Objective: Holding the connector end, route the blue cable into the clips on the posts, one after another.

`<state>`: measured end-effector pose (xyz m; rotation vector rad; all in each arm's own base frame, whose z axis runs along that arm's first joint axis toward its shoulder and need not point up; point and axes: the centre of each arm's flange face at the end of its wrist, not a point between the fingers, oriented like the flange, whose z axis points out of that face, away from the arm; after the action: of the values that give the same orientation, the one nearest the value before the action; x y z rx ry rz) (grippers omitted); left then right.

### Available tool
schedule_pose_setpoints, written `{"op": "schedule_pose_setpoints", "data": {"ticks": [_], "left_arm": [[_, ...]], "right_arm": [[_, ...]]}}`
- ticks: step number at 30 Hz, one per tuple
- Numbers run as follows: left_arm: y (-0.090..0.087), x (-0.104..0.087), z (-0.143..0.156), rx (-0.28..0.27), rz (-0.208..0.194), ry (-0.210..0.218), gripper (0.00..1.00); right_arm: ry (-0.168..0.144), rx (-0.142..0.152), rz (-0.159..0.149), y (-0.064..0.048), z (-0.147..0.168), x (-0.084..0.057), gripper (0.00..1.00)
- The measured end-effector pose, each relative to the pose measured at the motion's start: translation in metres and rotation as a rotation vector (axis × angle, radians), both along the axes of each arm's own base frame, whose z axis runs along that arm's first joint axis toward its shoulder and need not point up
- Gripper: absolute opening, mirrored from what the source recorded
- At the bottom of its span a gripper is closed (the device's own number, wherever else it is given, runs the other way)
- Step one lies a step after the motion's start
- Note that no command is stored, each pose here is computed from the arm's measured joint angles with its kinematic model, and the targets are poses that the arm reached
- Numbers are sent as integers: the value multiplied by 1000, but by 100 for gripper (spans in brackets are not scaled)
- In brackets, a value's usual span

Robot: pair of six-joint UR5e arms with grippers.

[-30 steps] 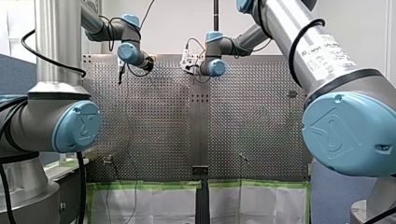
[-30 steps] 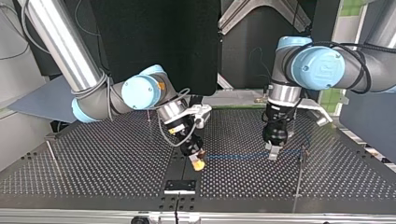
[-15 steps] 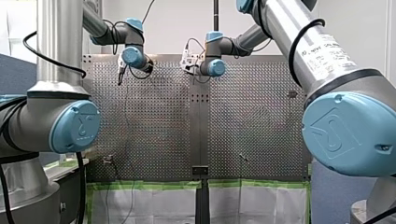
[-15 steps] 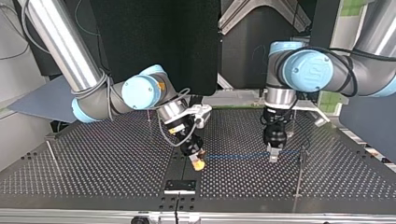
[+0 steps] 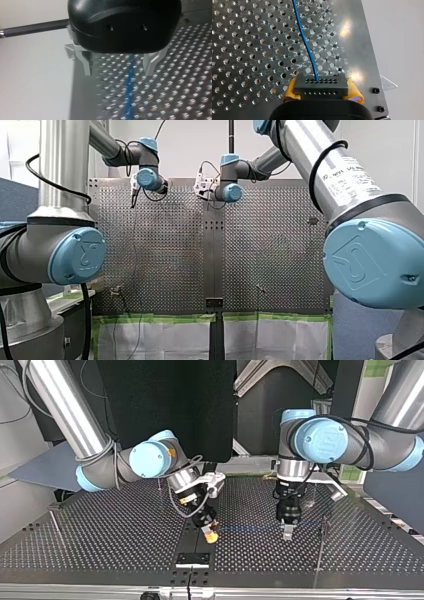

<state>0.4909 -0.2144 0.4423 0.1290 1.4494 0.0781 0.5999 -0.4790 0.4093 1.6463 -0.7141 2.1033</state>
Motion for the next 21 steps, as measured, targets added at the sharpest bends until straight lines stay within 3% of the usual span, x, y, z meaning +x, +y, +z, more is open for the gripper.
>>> {"op": "schedule_pose_setpoints", "data": {"ticks": [6,21], "left_arm": [[-5,6,-21,23,9,51,100],[-5,6,-17,26,19,47,100]], "right_arm": [[0,0,-3,-3,0,-2,0],[3,-1,-7,-6,-1,-5,0]]}}
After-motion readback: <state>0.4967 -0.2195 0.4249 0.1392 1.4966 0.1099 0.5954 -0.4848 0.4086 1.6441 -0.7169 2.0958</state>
